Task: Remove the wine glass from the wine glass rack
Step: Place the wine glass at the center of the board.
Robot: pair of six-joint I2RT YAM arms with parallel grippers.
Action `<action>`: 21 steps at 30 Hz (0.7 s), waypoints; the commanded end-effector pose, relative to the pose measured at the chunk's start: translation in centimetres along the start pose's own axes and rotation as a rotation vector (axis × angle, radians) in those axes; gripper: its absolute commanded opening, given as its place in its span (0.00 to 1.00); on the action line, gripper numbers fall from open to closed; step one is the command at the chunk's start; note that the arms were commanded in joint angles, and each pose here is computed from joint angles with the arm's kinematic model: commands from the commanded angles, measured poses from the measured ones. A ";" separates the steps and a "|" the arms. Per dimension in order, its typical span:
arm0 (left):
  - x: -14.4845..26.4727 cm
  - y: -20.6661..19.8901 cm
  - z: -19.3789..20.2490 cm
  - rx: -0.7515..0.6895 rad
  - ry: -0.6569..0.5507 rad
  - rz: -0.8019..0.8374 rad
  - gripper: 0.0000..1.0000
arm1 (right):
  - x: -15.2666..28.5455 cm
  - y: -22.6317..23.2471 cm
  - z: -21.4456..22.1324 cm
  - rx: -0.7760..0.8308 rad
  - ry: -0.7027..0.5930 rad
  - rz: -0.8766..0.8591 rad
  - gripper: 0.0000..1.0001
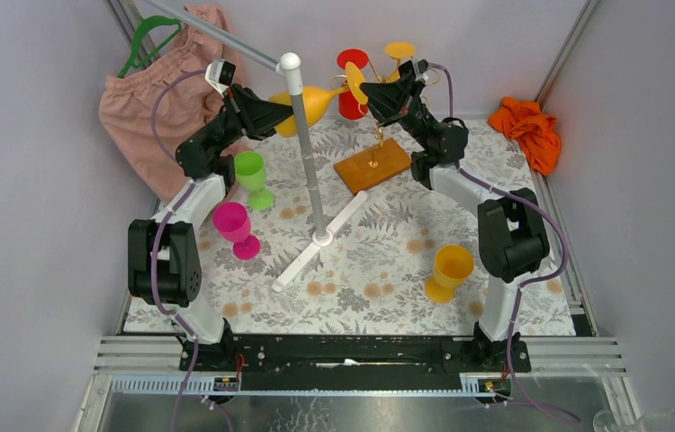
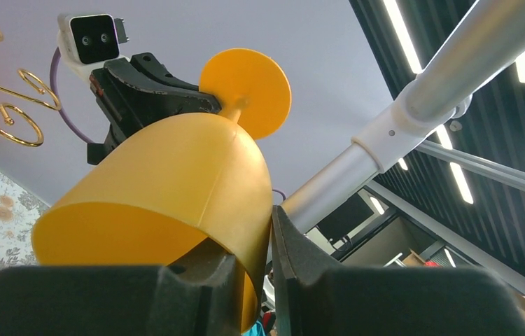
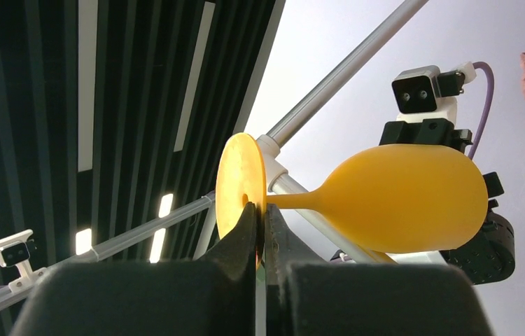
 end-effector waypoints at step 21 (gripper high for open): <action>1.6 -1.6 -0.2 -0.056 -0.093 0.060 0.00 | 0.2 1.7 2.3 -0.067 0.088 -0.095 0.80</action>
Point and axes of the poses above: each gripper's point midway between its finger pads, its own x axis back along the fingers, its own y axis along the line the jaws close on, z = x × y, the point moved 4 cm from there along x, back along the fingers, and after that the axes turned 6 degrees about x, right-handed, at the moved point
